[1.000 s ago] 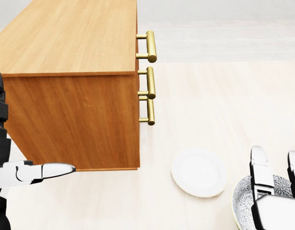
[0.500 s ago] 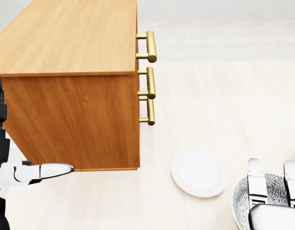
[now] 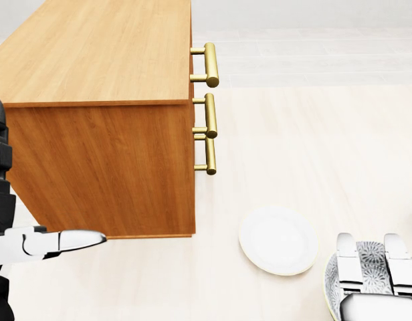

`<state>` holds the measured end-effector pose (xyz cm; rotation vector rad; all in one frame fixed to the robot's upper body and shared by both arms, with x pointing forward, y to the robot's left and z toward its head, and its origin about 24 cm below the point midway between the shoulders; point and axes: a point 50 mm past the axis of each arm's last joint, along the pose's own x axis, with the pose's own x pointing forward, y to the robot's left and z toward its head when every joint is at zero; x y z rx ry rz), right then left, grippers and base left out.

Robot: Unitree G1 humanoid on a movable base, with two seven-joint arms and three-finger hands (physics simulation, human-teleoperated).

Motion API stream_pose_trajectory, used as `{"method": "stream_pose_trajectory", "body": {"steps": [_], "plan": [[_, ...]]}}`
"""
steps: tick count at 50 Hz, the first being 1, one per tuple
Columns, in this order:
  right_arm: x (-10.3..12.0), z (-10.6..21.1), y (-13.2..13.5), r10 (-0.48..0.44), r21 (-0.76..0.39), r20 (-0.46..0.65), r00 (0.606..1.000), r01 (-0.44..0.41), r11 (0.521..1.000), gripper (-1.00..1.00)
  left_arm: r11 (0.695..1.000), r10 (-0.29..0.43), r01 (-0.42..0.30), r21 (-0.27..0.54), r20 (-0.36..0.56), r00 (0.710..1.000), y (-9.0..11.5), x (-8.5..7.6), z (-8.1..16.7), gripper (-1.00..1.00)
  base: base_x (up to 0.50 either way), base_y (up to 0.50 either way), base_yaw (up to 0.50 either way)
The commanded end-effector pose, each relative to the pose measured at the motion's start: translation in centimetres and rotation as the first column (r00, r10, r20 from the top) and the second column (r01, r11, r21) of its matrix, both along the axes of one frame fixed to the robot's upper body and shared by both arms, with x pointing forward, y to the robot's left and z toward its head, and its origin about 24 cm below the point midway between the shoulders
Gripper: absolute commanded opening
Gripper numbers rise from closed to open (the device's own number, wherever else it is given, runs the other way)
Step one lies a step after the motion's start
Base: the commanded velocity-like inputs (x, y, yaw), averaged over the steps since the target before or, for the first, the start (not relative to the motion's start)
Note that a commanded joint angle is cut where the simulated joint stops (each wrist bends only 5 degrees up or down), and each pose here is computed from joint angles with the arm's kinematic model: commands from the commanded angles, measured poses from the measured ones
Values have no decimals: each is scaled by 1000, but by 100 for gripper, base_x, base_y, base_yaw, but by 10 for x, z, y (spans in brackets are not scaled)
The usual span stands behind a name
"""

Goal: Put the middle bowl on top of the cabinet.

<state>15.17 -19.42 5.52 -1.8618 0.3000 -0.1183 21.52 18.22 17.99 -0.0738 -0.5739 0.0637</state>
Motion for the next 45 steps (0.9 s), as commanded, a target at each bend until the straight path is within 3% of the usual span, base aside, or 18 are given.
{"method": "stream_pose_trajectory", "body": {"steps": [1, 33, 34, 35, 36, 45], "plan": [[-2, -9, -4, -10, -17, -29, 1000, 9, 1000, 100, 1000, -1, 1, 6, -5, 1000, -1, 0, -1, 100, 0, 0, 0], [0, -30, -5, 8, -7, -74, 997, -9, 1000, 100, 1000, -3, 3, 20, -13, 1000, -2, 0, -3, 100, 0, 0, 0], [-1, -29, -5, 9, -6, -73, 997, -9, 1000, -20, 1000, -3, 4, 21, -11, 1000, -2, -1, -2, 100, 0, 0, 0], [-1, -29, -5, 9, -8, -72, 997, -10, 1000, -40, 1000, -4, 4, 22, -10, 1000, -2, -1, -2, 100, 0, 0, 0], [-1, -30, -5, 12, -7, -72, 997, -12, 1000, -100, 1000, -5, 5, 23, -16, 1000, -3, 0, -3, 100, 0, 0, 0], [-1, -29, -5, 16, -5, -70, 997, -16, 1000, -100, 1000, -6, 6, 23, -12, 1000, -3, 0, -2, 100, 0, 0, 0]]}}
